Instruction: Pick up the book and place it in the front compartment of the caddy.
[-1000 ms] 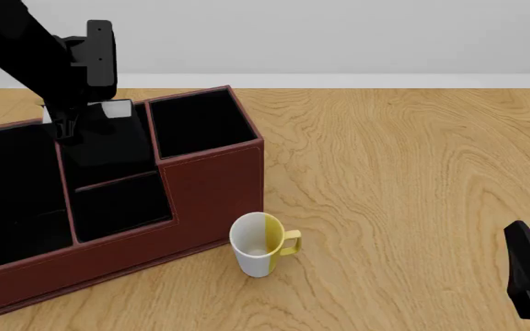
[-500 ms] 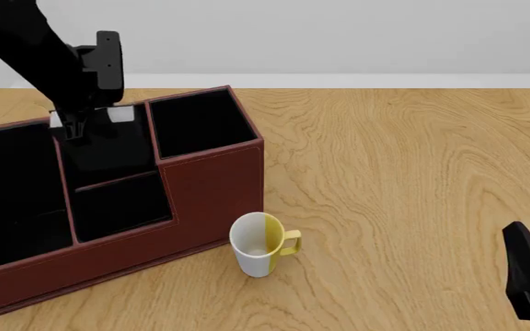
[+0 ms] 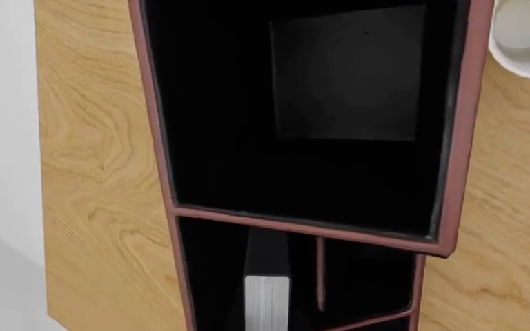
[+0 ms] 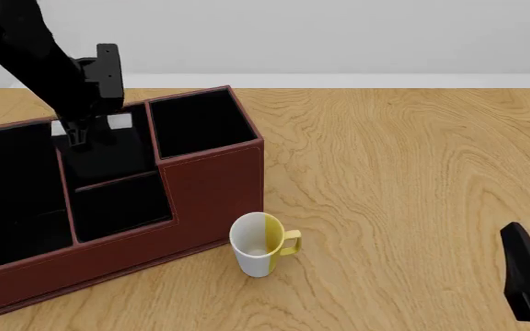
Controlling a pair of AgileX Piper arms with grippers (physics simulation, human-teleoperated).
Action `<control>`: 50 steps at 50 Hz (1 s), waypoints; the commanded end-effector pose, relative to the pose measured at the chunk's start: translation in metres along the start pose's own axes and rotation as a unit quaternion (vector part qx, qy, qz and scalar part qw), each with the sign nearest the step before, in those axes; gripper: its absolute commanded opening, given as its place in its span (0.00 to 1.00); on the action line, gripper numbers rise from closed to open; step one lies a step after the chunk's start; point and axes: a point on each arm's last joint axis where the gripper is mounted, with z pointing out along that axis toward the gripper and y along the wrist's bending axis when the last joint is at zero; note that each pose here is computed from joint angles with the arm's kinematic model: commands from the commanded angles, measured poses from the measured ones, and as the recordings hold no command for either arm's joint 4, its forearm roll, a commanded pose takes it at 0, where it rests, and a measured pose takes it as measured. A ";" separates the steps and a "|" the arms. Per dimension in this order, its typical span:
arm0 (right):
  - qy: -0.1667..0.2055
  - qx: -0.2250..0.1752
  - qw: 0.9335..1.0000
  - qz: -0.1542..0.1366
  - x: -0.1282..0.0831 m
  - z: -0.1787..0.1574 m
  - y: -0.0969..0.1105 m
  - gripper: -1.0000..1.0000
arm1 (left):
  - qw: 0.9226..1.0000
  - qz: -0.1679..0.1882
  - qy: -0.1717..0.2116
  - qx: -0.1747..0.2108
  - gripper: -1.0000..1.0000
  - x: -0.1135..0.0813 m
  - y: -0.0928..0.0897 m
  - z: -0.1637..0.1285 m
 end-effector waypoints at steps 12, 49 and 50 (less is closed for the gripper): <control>0.001 -0.004 1.000 -0.007 0.002 0.000 0.000 1.00 | 1.000 -0.011 0.001 0.002 0.00 -0.003 0.002 0.032; 0.003 -0.002 1.000 -0.007 0.002 0.000 0.000 1.00 | 1.000 -0.012 0.006 0.004 1.00 0.001 0.007 0.038; 0.003 -0.003 1.000 -0.006 0.002 0.000 0.000 1.00 | 1.000 -0.012 0.005 0.002 1.00 0.002 0.008 0.034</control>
